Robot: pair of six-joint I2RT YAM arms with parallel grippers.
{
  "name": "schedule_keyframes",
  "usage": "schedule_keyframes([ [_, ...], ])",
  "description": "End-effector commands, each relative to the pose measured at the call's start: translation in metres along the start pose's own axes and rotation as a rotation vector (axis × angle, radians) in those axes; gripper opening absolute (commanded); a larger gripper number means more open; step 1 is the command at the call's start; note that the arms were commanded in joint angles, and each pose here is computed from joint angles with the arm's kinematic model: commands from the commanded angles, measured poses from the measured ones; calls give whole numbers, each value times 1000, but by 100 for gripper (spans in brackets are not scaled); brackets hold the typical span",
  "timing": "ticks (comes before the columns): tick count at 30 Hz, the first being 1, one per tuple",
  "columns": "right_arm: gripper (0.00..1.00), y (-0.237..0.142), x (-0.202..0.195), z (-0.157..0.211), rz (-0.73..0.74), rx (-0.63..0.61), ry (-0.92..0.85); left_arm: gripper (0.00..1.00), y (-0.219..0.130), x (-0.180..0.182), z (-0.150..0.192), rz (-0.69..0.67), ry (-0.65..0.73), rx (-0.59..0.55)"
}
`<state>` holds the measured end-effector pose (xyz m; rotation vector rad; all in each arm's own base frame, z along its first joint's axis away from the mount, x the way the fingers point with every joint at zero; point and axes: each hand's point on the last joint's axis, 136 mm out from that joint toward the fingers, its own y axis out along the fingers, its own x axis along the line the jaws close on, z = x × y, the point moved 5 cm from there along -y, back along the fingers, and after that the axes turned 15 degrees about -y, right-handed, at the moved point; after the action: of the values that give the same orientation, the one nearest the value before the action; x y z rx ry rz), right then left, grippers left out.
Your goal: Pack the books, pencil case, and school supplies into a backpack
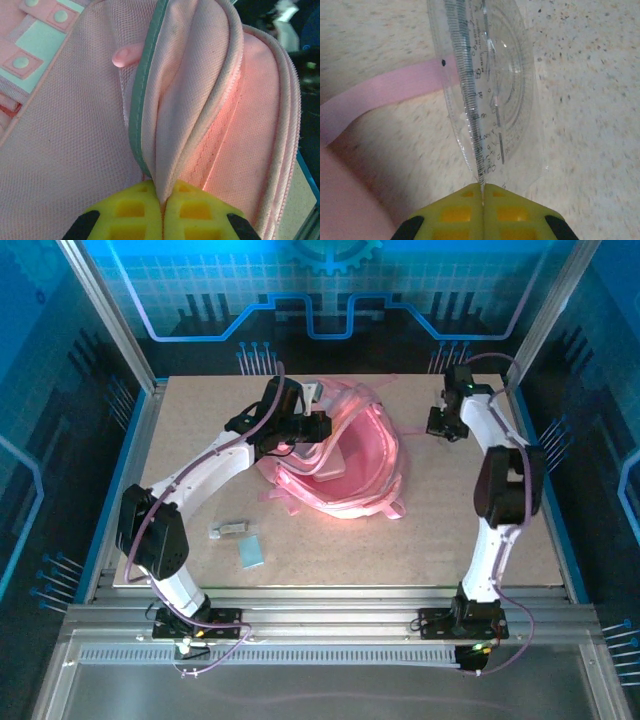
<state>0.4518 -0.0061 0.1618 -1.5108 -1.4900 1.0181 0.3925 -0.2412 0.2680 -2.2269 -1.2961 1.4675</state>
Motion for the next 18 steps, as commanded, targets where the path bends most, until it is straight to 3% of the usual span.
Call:
schedule_keyframes([
  [1, 0, -48, 10, 7, -105, -131, 16, 0, -24, -22, -27, 75, 37, -119],
  [6, 0, -104, 31, 31, -309, -257, 36, 0, -18, -20, -32, 81, 29, -119],
  [9, 0, -130, 52, 40, -504, -327, 57, 0, -17, -21, -34, 89, 23, -126],
  [13, 0, -138, 82, 55, -748, -329, 105, 0, -17, -21, -36, 98, 9, -142],
  [18, 0, -127, 125, 77, -833, -270, 47, 0, -19, -23, -38, 116, -5, -154],
])
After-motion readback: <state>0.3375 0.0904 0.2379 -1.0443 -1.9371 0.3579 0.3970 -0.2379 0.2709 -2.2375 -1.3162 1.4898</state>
